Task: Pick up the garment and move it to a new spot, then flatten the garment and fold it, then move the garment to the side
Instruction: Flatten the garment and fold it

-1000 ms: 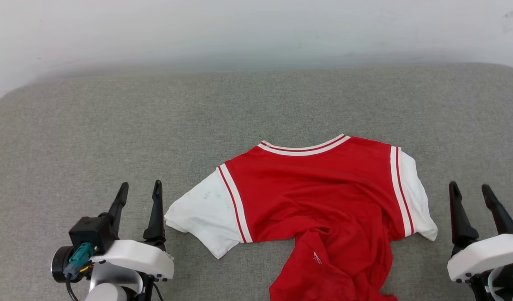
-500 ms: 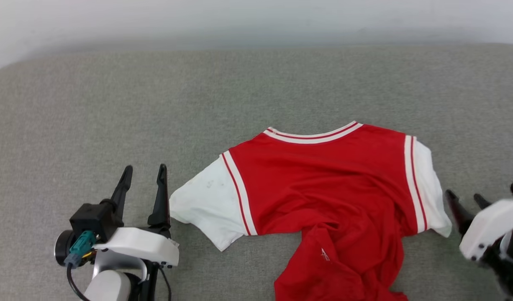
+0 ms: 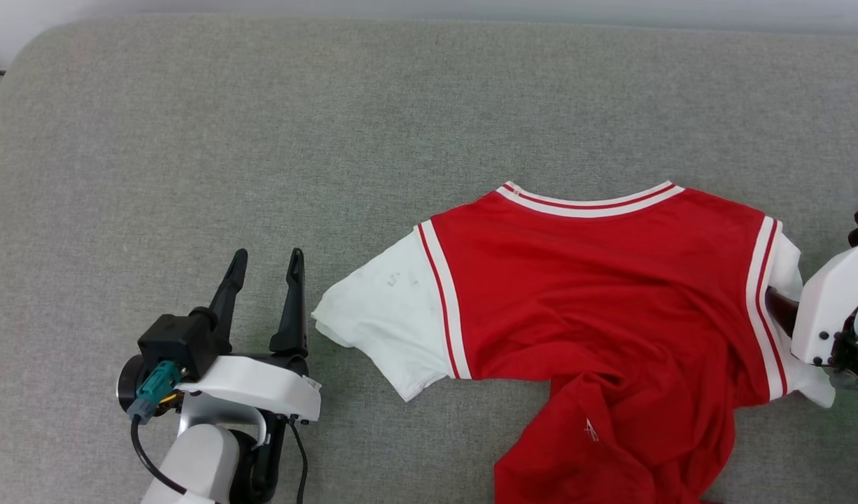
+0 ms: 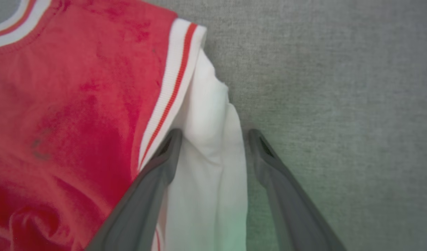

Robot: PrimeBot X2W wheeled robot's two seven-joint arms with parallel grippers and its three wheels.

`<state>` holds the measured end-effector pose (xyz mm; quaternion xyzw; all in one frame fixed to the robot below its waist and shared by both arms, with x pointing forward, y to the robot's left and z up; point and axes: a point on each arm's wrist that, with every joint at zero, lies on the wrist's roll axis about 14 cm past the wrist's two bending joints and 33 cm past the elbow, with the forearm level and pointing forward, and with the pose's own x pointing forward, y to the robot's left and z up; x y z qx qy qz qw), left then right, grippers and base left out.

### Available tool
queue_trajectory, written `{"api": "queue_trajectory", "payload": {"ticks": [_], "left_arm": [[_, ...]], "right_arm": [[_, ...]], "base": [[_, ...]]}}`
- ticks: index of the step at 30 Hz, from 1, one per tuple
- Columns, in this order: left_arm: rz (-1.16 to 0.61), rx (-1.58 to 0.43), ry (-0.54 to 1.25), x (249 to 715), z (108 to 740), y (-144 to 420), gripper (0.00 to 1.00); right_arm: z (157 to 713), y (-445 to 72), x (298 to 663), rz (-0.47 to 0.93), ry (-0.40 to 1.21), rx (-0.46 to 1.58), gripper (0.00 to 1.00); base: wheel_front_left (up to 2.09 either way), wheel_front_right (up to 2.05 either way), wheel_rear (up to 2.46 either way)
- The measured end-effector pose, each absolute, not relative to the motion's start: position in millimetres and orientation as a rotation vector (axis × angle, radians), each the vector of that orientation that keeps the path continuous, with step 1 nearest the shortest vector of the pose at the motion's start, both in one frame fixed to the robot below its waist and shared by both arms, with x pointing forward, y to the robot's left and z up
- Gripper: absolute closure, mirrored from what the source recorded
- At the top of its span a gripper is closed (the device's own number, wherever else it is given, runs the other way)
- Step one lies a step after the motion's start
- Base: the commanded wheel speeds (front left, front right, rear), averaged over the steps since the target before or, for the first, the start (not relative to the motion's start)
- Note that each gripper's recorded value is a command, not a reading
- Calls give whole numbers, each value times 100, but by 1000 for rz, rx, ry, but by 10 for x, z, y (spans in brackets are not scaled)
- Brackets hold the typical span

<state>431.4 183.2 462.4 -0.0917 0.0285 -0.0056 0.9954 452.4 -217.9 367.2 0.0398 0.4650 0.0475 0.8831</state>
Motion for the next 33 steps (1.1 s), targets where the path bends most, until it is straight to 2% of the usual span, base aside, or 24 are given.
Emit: {"api": "queue_trajectory", "payload": {"ticks": [3,4,5,6,13,18,25,33], "left_arm": [[-12,-191,72,4310,4567,1835,0],[-12,-191,72,4310,4567,1835,0],[-18,-206,84,4309,4533,1814,0],[-21,-210,96,4310,4510,1806,0],[-82,-256,165,4378,4547,1774,0],[-241,-226,308,4434,4604,1589,0],[-380,-170,672,4235,4252,1412,0],[-377,-97,916,4108,3854,1435,0]], "right_arm": [[3587,-2137,4470,116,1029,82,0],[3587,-2137,4470,116,1029,82,50],[3583,-2133,4457,119,1035,79,84],[3593,-2128,4454,121,1031,78,100],[3847,-2217,4535,90,899,96,100],[4047,-2283,4529,64,814,113,100],[4062,-2244,4348,62,810,141,100],[3991,-2213,4277,62,819,170,100]], "base": [[0,0,0],[0,0,0],[0,0,0],[0,0,0],[0,0,0],[0,0,0],[0,0,0],[0,0,0]]}}
